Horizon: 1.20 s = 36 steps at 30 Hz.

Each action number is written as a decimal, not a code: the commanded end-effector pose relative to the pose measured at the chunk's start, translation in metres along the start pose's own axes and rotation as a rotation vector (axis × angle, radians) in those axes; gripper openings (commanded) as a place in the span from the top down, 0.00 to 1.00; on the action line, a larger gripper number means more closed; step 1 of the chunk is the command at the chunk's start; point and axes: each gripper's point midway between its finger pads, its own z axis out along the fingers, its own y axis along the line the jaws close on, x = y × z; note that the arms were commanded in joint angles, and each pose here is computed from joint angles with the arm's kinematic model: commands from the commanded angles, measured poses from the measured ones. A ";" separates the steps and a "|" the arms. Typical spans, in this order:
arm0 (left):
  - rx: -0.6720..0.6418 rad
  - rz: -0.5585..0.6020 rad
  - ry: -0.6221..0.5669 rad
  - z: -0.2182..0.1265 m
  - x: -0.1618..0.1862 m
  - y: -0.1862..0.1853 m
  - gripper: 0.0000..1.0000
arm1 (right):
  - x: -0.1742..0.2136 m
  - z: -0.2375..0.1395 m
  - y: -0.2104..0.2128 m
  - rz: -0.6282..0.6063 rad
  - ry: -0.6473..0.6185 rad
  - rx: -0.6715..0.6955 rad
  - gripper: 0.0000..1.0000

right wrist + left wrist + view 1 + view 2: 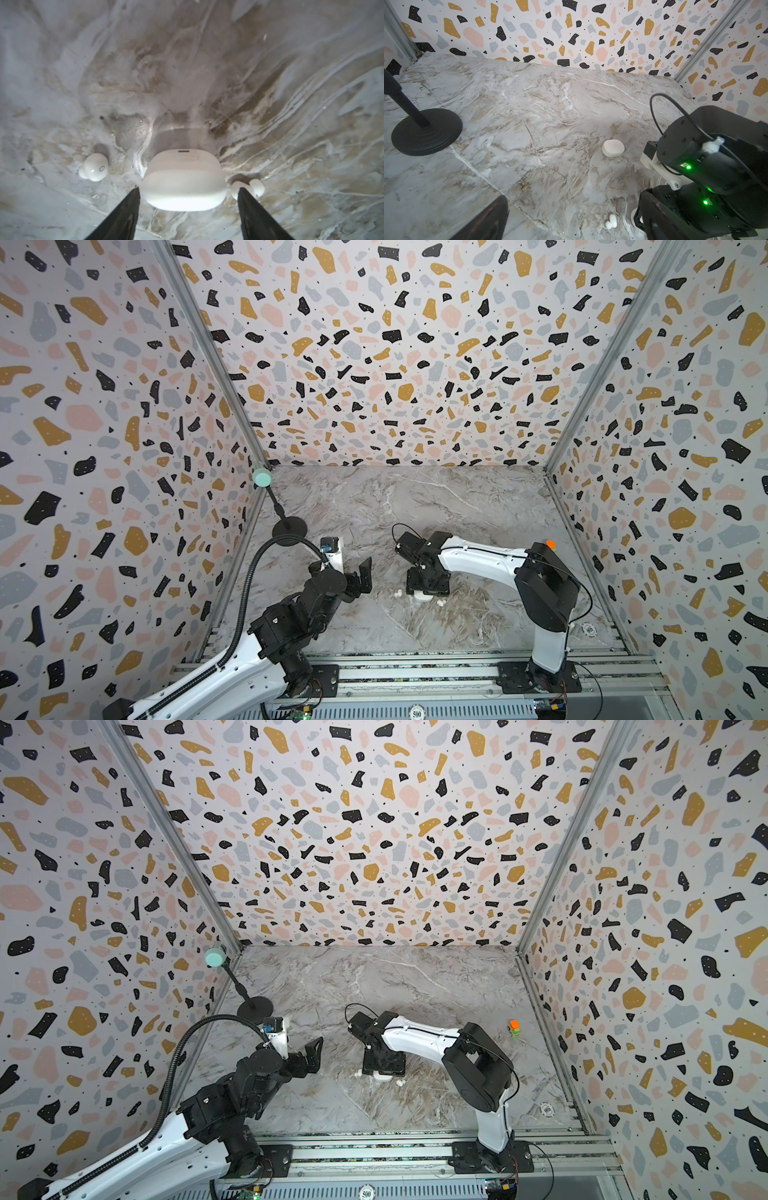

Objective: Insert the wireless bluetooth earbuds into the charging case
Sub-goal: 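Lower the open right gripper over the closed white case, then close the right gripper on the white case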

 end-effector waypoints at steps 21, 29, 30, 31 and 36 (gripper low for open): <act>-0.013 -0.002 -0.012 0.001 -0.003 0.002 0.00 | -0.003 -0.003 0.002 -0.051 -0.033 0.035 0.31; -0.013 0.000 -0.010 0.001 -0.002 0.002 0.00 | -0.003 -0.001 0.002 -0.049 -0.031 0.036 0.33; -0.013 -0.001 -0.011 0.001 -0.003 0.002 0.00 | -0.003 -0.001 0.002 -0.048 -0.033 0.035 0.33; -0.012 -0.001 -0.011 0.001 -0.003 0.002 0.00 | -0.002 0.000 0.002 -0.048 -0.029 0.036 0.33; -0.013 0.001 -0.009 0.001 -0.002 0.002 0.00 | -0.002 -0.001 0.002 -0.048 -0.033 0.027 0.33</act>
